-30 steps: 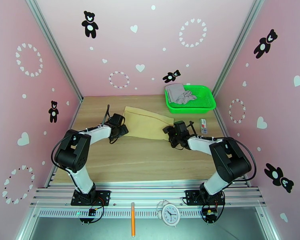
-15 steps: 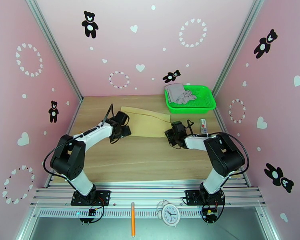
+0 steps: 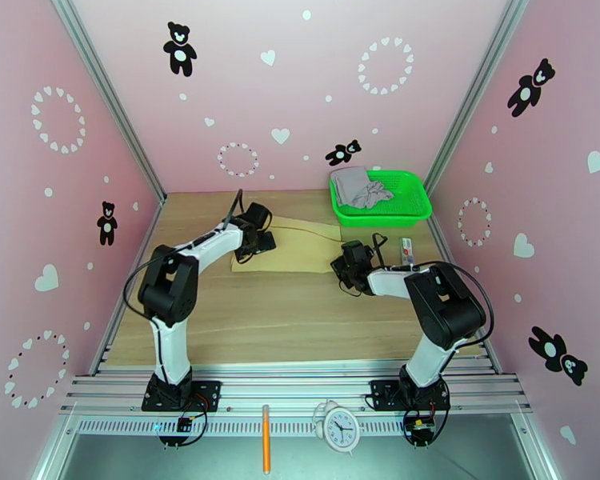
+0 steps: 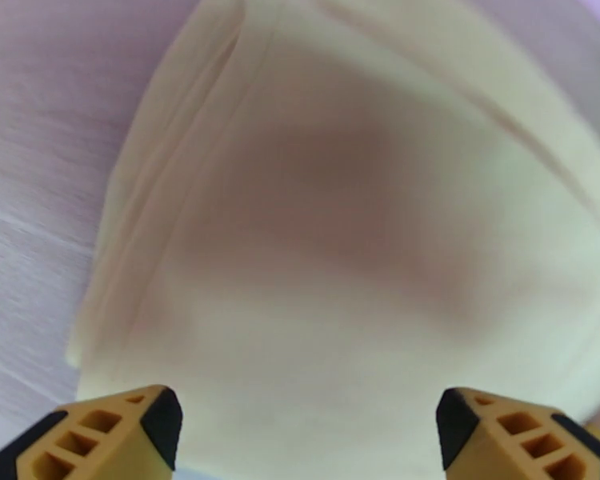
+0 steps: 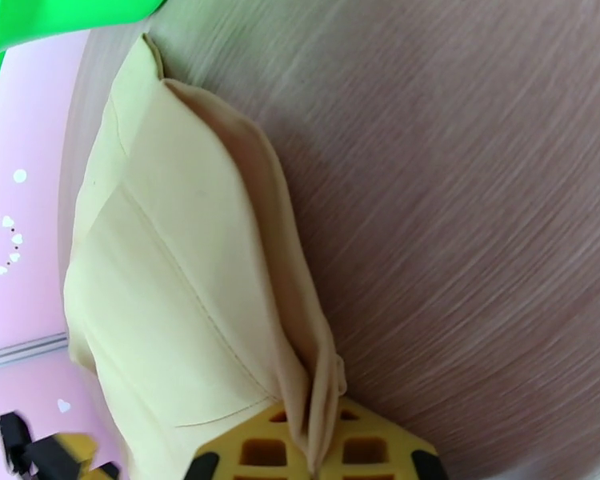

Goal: Fold and stack the mixed laundry pile

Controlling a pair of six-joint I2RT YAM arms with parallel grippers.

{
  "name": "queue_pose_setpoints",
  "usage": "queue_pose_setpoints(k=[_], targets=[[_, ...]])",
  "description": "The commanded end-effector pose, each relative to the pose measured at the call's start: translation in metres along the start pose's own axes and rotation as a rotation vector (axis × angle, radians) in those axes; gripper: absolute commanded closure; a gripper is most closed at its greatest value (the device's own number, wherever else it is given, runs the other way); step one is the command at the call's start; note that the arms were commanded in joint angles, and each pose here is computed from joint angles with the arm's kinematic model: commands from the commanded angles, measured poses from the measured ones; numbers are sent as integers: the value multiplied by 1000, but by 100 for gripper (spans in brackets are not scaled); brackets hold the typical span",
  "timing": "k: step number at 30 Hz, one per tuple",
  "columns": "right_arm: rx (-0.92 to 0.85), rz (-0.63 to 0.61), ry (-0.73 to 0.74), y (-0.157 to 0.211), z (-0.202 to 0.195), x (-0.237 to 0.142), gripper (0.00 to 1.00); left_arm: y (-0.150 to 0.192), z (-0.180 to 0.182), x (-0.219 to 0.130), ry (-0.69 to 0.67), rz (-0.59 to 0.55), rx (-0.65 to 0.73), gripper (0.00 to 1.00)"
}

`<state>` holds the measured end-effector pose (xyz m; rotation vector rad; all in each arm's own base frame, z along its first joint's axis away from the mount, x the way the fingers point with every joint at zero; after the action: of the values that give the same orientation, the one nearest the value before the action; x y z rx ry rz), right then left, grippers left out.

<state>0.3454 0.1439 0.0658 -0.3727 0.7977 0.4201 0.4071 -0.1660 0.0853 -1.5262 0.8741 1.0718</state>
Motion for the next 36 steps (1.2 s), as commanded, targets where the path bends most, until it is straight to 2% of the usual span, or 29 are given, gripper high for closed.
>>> queue_pose_setpoints(k=[1, 7, 13, 20, 25, 32, 36], targets=[[-156, -31, 57, -1, 0, -17, 100, 7, 17, 14, -42, 1, -68, 10], [-359, -59, -12, 5, 37, -48, 100, 14, 21, 21, -55, 19, -70, 10], [-590, -68, -71, 17, 81, -65, 100, 16, 19, 13, -33, 20, -67, 10], [-783, 48, -139, 48, 136, -53, 100, 5, 12, -19, 38, -9, -43, 10], [-898, 108, -198, 84, 164, -51, 100, -14, 12, -55, 52, -81, -28, 9], [-1087, 210, -232, 130, 178, -45, 100, -28, 30, -91, 68, -161, -70, 9], [-1163, 250, -248, 139, 176, -45, 100, -23, 59, -90, 21, -156, -112, 8]])
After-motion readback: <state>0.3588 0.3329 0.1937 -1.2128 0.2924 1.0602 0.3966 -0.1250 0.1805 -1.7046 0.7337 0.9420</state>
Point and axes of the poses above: each hand's point on the last joint's axis, 136 mm out from that joint toward the fingers, its own x axis out along the fingers, its own z axis along the line the jaws close on, y = z × x, the point moved 6 cm from there along -x, back along the fingers, and after that the axes turned 9 degrees about x, right-handed, at the moved point
